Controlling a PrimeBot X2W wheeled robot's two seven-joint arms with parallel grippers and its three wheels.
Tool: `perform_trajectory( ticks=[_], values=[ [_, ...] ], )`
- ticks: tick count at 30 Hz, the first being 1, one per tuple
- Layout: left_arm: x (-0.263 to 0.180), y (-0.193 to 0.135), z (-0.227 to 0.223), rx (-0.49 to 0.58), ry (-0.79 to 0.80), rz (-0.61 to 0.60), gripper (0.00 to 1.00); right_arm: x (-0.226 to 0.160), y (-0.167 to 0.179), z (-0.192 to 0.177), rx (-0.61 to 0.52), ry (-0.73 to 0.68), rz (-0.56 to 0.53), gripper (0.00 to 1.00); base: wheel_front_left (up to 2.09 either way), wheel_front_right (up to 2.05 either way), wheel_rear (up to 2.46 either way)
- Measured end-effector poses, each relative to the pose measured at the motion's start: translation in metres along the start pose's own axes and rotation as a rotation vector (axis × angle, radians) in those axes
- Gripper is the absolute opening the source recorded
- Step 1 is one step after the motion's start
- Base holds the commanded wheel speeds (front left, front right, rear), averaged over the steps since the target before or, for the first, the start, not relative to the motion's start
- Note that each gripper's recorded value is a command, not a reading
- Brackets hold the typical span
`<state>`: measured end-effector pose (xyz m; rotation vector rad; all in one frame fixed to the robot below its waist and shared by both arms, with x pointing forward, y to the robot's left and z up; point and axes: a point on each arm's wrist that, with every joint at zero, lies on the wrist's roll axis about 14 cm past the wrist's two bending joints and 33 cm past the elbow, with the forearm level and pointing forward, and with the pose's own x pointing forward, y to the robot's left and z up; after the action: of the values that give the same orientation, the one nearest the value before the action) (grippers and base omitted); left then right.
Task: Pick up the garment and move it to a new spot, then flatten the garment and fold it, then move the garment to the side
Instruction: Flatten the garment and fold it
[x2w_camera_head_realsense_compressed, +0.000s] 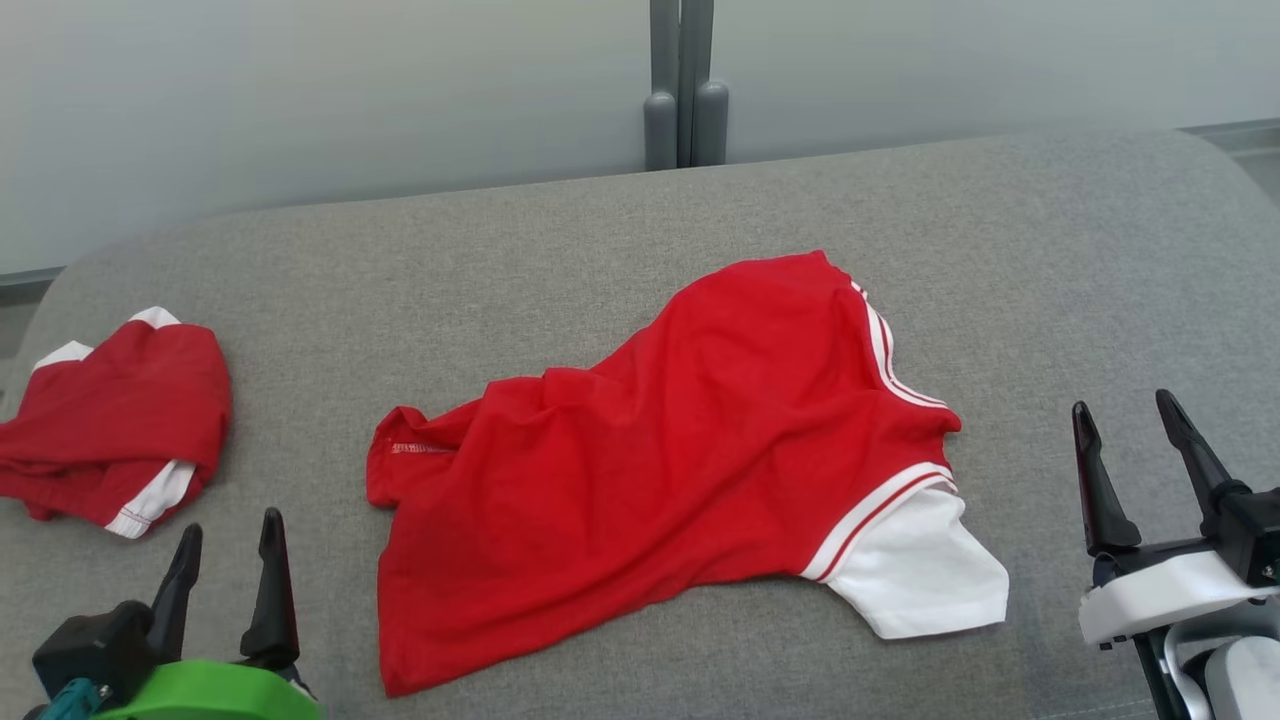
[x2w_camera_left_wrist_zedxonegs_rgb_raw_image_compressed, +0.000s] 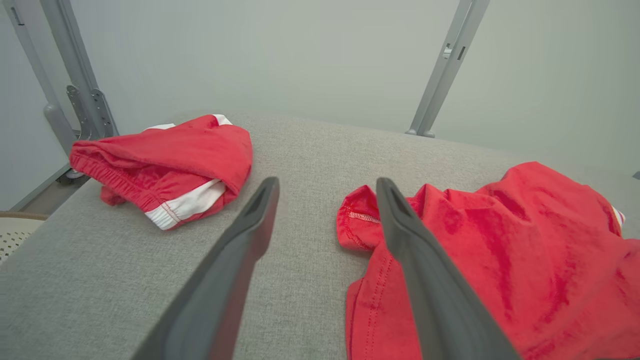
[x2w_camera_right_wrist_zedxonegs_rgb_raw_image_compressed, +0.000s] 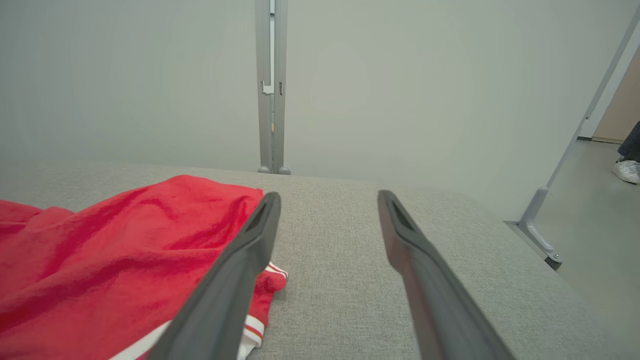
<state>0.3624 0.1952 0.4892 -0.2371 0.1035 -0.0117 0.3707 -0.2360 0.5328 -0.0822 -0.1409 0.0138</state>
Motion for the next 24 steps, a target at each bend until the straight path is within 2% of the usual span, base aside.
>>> perform_trajectory(
  ticks=[3, 11, 19, 24],
  values=[
    [-0.008, 0.011, 0.002, 0.024, -0.021, 0.006, 1.0, -0.006, -0.002, -0.004, 0.005, 0.013, -0.011, 1.0, 0.0, 0.0, 0.0],
    [-0.025, 0.013, -0.007, -0.002, -0.027, -0.06, 1.0, -0.016, 0.001, -0.011, 0.042, 0.033, -0.032, 1.0, 0.0, 0.0, 0.0],
    [-0.032, 0.034, -0.023, -0.03, -0.008, -0.02, 1.0, -0.024, -0.001, -0.023, 0.067, 0.067, -0.064, 1.0, 0.0, 0.0, 0.0],
    [-0.033, 0.032, -0.027, -0.028, -0.009, -0.023, 1.0, -0.026, -0.001, -0.027, 0.07, 0.079, -0.069, 1.0, 0.0, 0.0, 0.0]
  ],
)
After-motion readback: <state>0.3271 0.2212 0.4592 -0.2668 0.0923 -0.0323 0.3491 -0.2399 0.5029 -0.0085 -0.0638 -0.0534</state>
